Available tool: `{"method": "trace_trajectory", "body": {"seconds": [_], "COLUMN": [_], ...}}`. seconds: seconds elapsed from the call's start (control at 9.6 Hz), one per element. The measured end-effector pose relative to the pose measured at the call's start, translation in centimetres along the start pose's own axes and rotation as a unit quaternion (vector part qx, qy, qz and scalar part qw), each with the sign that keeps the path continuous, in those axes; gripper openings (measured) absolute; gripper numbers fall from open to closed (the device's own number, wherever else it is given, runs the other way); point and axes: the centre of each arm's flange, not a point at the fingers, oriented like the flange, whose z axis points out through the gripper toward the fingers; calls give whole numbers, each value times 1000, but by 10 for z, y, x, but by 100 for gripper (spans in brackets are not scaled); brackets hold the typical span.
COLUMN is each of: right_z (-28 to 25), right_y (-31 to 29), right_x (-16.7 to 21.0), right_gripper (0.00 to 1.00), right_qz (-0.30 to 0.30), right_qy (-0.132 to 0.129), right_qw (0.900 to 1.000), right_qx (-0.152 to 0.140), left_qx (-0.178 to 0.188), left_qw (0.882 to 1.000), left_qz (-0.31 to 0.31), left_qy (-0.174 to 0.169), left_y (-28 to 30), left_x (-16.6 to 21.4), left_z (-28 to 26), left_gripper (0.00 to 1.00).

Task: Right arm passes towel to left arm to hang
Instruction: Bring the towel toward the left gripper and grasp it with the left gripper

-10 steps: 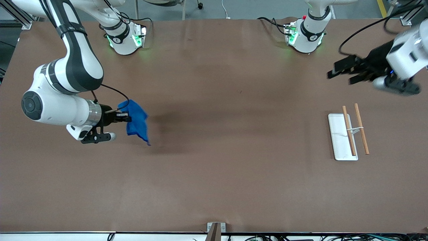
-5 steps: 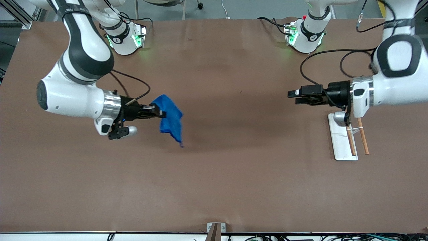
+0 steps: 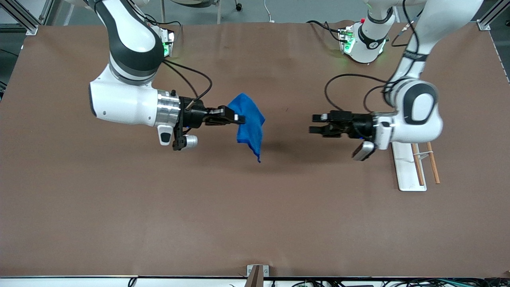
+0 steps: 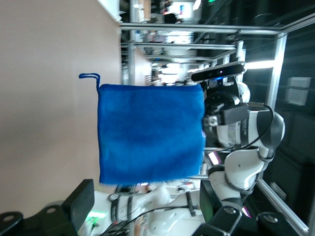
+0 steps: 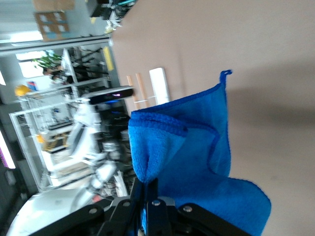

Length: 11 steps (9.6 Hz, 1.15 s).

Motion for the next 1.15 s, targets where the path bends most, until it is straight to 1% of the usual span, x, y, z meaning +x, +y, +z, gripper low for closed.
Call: {"method": "trace_trajectory", "body": {"seconds": [0.1,0.21,0.31,0.42,0.62,1.15], "right_z": [9,17,23,25,25,25], "right_y": [-6,-12,-15,-17,-17,-17], "right_x": [-6,-12,-17,-19,-19,-19], "right_gripper": [5,5,5,5,5,5], "right_qz": [15,24,26,27,27,28], "right_qy": [-2,-8,-14,-15,-13,-14], "right_qw": [1000,999,998,998,998,998], "right_qx": [26,42,48,49,51,51], "left_qx": [-48,-93,-125,-140,-155,-162], "left_qw": [999,995,991,989,987,986], "left_qz": [-8,-22,-34,-40,-44,-36], "left_qy": [0,-8,-14,-16,-16,-20], "left_y": [-25,-46,-61,-70,-70,-65], "left_x": [-6,-12,-17,-19,-19,-13], "left_z": [20,32,38,41,49,56], "left_gripper": [92,88,85,85,82,76]}}
